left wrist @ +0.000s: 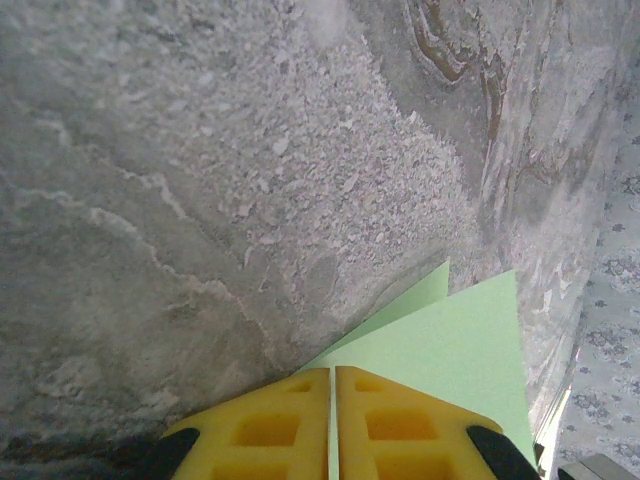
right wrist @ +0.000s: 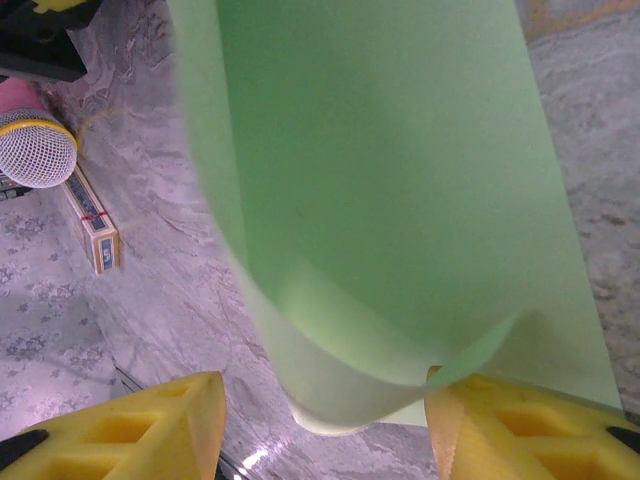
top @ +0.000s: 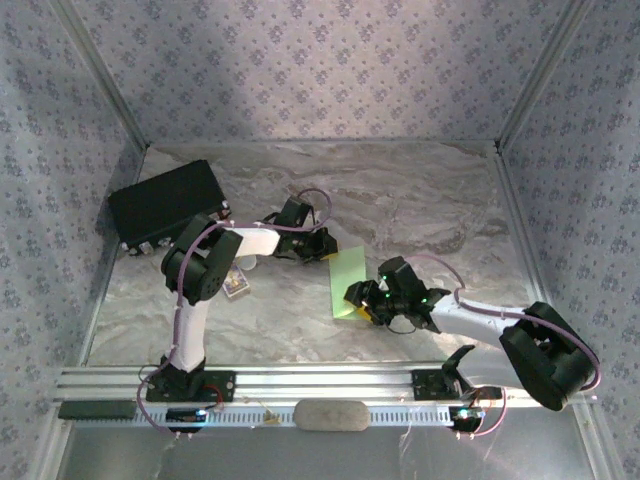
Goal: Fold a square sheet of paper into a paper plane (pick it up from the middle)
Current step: Fold the triangle a second time at the center of the table.
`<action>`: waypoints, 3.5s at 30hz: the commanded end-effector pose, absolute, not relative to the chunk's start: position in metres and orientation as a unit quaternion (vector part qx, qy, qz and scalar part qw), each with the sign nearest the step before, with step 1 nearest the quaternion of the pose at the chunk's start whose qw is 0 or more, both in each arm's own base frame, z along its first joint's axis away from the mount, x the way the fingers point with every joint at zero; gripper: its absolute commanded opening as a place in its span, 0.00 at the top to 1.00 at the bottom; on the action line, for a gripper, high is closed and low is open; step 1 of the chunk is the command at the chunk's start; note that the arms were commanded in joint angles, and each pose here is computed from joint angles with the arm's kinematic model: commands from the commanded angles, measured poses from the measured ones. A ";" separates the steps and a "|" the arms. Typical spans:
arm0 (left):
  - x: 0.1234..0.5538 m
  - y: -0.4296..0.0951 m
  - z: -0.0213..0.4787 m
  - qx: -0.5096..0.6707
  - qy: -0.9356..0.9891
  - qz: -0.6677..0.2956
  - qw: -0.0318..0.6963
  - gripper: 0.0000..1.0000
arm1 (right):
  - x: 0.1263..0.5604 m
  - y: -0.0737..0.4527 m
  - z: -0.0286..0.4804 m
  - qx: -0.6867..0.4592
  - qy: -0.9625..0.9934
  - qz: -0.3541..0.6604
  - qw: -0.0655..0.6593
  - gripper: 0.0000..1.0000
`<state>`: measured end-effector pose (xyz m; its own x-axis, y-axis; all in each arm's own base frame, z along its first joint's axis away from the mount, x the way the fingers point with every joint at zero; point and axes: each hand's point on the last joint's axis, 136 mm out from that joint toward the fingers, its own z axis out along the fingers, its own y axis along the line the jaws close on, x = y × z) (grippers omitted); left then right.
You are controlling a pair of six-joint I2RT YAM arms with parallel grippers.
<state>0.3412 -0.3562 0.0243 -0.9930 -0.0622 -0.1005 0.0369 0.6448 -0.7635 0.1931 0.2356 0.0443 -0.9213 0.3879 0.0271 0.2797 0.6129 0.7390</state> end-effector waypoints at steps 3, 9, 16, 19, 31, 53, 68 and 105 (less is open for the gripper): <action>0.305 -0.343 -0.021 -0.014 0.932 -0.363 -0.007 0.90 | 0.209 0.231 0.055 0.160 0.900 0.392 0.103 0.40; 0.304 -0.343 -0.024 -0.017 0.931 -0.364 -0.008 0.90 | 0.224 0.237 0.071 0.098 0.889 0.428 0.125 0.36; 0.305 -0.345 -0.021 -0.015 0.929 -0.370 -0.004 0.90 | 0.233 0.233 0.070 0.072 0.886 0.445 0.110 0.48; 0.305 -0.351 -0.015 -0.014 0.922 -0.387 -0.006 0.90 | 0.233 0.230 0.065 0.067 0.890 0.439 0.102 0.52; 0.317 -0.369 0.052 0.029 0.895 -0.442 0.050 0.67 | 0.234 0.222 0.041 0.064 0.902 0.420 0.074 0.84; 0.271 -0.276 0.158 0.031 0.884 -0.381 0.270 0.26 | 0.239 0.210 0.041 0.107 0.896 0.423 0.077 0.87; 0.235 -0.248 0.186 0.102 0.853 -0.394 0.327 0.18 | 0.233 0.207 0.056 0.062 0.910 0.402 0.074 0.82; 0.219 -0.321 0.140 0.291 0.807 -0.379 0.348 0.25 | 0.275 0.210 0.051 0.123 0.888 0.437 0.073 0.80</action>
